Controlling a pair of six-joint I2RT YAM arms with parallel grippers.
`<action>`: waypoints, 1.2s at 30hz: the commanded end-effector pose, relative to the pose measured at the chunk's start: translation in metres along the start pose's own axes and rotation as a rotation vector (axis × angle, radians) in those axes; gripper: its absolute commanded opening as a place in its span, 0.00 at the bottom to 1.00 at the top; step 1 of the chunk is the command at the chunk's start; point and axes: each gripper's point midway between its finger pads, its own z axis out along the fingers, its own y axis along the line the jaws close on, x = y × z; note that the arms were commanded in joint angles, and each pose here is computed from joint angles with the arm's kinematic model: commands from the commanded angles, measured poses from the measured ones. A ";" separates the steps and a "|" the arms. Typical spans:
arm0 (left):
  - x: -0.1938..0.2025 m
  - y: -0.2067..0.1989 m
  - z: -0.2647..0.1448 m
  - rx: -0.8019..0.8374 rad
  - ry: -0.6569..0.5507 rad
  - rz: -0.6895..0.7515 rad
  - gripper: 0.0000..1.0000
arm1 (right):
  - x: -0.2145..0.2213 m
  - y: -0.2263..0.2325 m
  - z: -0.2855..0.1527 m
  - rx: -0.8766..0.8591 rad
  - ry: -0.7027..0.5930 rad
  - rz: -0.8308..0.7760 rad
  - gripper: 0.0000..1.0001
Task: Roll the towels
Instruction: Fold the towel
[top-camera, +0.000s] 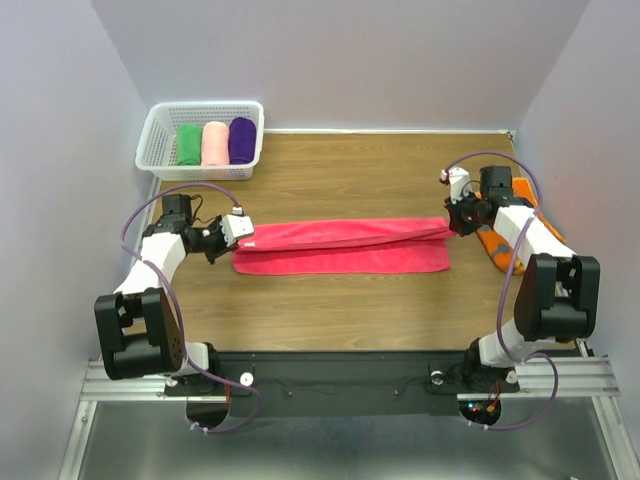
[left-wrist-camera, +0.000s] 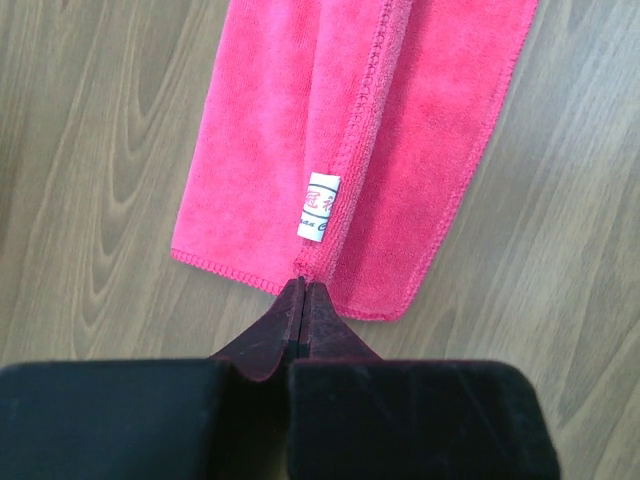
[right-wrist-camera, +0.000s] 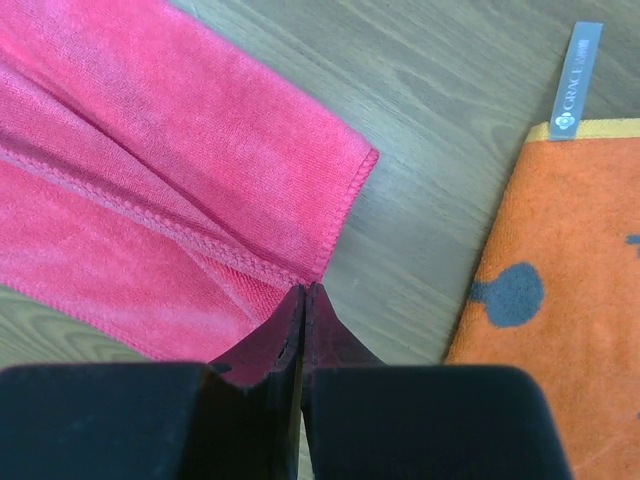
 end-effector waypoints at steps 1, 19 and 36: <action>-0.014 0.006 -0.018 -0.027 -0.013 0.048 0.00 | -0.023 -0.011 -0.026 0.052 -0.066 -0.044 0.01; 0.006 -0.013 -0.008 0.031 0.014 0.026 0.00 | 0.024 0.009 -0.010 -0.011 0.040 -0.059 0.01; 0.034 -0.027 0.008 0.098 0.081 -0.005 0.00 | 0.050 0.021 0.004 -0.070 0.102 -0.067 0.01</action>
